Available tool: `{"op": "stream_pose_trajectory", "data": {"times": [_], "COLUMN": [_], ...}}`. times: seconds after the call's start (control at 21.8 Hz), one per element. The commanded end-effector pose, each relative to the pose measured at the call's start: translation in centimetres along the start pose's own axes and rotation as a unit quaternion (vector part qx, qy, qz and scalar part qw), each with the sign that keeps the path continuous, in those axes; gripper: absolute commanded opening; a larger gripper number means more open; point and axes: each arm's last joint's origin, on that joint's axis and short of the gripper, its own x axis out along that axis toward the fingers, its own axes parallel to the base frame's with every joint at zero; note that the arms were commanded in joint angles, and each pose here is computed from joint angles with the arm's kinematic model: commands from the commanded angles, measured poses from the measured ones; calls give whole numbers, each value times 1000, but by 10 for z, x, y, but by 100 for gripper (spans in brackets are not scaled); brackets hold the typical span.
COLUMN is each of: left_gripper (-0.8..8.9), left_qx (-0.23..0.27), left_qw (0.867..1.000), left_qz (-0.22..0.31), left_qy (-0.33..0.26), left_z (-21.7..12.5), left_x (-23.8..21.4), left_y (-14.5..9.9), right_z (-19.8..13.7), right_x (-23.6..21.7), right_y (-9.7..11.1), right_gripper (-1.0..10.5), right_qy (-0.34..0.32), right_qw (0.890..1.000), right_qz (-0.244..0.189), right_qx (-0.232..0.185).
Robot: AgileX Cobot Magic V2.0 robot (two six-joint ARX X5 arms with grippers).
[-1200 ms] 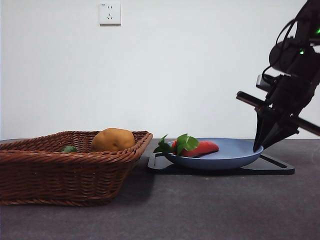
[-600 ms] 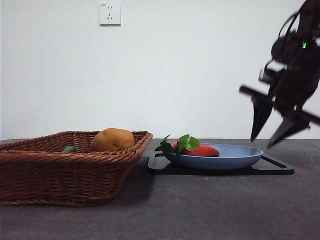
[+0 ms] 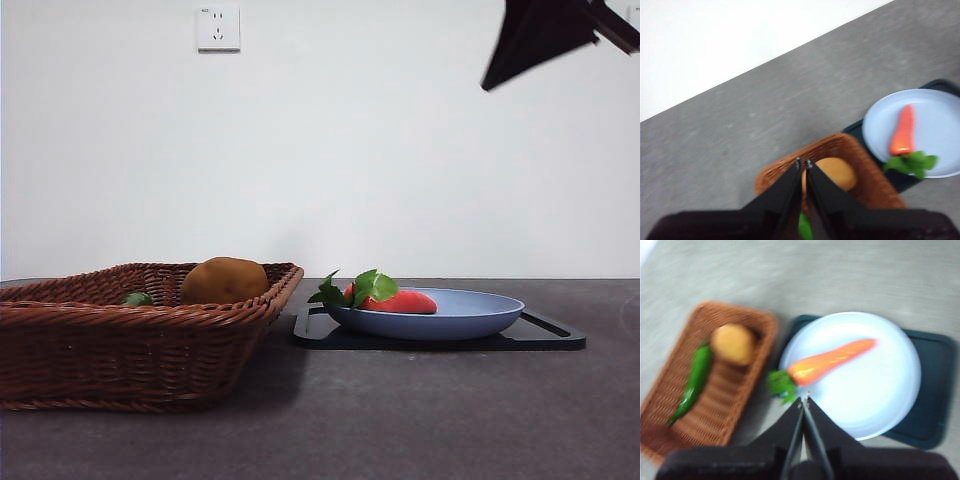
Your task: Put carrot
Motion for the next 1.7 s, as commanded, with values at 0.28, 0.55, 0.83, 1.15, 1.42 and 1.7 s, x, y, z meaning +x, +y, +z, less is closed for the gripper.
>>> {"op": "stream_pose_trajectory", "data": {"times": [0.28, 0.55, 0.83, 1.15, 1.42, 1.7], "left_gripper": [6, 6, 6, 8, 8, 8], "left_qx": [-35, -67, -81, -79, -79, -80], "left_qw": [999, 995, 990, 990, 990, 990], "left_qz": [34, 50, -21, -30, -29, -29], "left_qy": [-5, -55, -114, -114, -114, -115], "left_z": [-18, -78, -125, -124, -124, -124], "left_x": [-37, -79, -88, -87, -87, -87], "left_y": [51, 66, 59, 59, 59, 59], "right_z": [-47, -117, -149, -149, -149, -149], "right_x": [-26, -43, -47, -47, -47, -47], "right_y": [33, 27, 21, 21, 21, 21], "right_gripper": [3, 3, 3, 4, 4, 4], "right_qy": [-81, -198, -255, -255, -255, -255], "right_qw": [993, 976, 962, 962, 962, 962], "right_qz": [-50, -69, -70, -70, -70, -70], "right_qx": [-68, -60, -61, -63, -64, -63]}}
